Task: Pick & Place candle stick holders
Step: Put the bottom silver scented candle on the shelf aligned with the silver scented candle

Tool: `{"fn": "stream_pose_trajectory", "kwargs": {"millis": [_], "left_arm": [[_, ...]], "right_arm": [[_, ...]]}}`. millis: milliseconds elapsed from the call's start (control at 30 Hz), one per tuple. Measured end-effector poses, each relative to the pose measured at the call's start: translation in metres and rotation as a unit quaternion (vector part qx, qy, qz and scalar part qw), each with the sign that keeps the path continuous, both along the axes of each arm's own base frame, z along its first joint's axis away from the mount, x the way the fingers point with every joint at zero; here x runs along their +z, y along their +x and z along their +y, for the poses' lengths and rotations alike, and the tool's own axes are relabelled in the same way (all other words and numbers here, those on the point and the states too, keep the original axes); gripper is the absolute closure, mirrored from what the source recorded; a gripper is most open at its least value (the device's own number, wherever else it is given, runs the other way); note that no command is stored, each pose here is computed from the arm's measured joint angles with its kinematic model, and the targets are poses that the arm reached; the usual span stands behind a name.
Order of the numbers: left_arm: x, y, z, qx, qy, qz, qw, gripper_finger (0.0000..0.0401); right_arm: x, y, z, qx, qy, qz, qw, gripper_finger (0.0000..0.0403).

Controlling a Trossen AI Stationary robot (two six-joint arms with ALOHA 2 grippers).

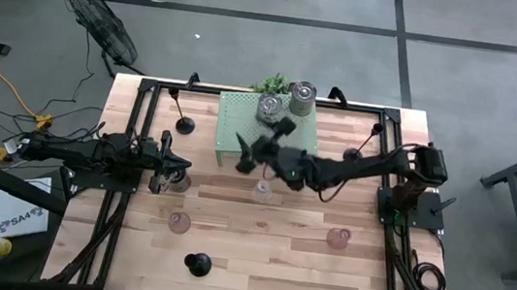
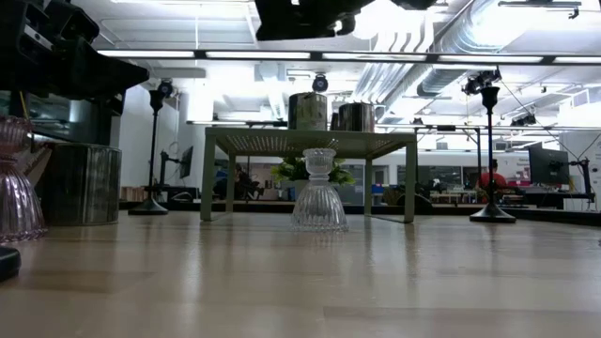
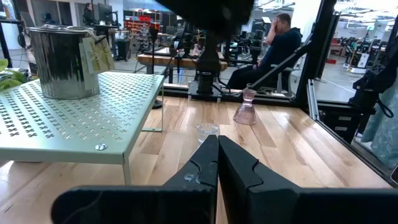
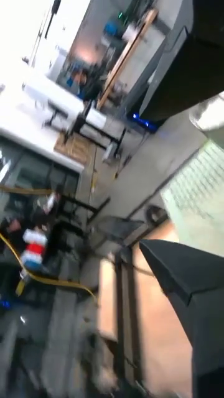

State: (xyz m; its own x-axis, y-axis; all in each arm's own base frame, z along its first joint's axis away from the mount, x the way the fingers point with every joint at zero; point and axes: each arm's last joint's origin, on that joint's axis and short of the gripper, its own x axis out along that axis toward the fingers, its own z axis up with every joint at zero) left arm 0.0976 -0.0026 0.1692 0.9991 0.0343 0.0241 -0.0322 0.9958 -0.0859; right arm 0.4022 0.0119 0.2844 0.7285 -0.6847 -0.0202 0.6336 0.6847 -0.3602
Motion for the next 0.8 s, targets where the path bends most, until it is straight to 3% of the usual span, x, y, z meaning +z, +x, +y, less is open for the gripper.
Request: {"fn": "stream_pose_trajectory", "kwargs": {"millis": [167,300,500,700,800], "left_arm": [[0.0,0.0,0.0,0.0,0.0,0.0,1.0,0.0401],[0.0,0.0,0.0,0.0,0.0,0.0,1.0,0.0401],[0.0,0.0,0.0,0.0,0.0,0.0,1.0,0.0401],[0.0,0.0,0.0,0.0,0.0,0.0,1.0,0.0401],[0.0,0.0,0.0,0.0,0.0,0.0,1.0,0.0401]], "right_arm": [[-0.04,-0.013,0.018,0.026,0.022,0.031,0.999,0.0124],[-0.066,-0.026,0.025,0.035,0.046,0.016,0.998,0.0147],[-0.076,-0.03,0.023,0.063,0.082,-0.003,0.995,0.0176],[-0.076,-0.026,0.001,0.136,0.165,-0.047,0.976,0.0208],[-0.077,-0.025,-0.009,0.148,0.179,-0.049,0.971,0.0228]]}}
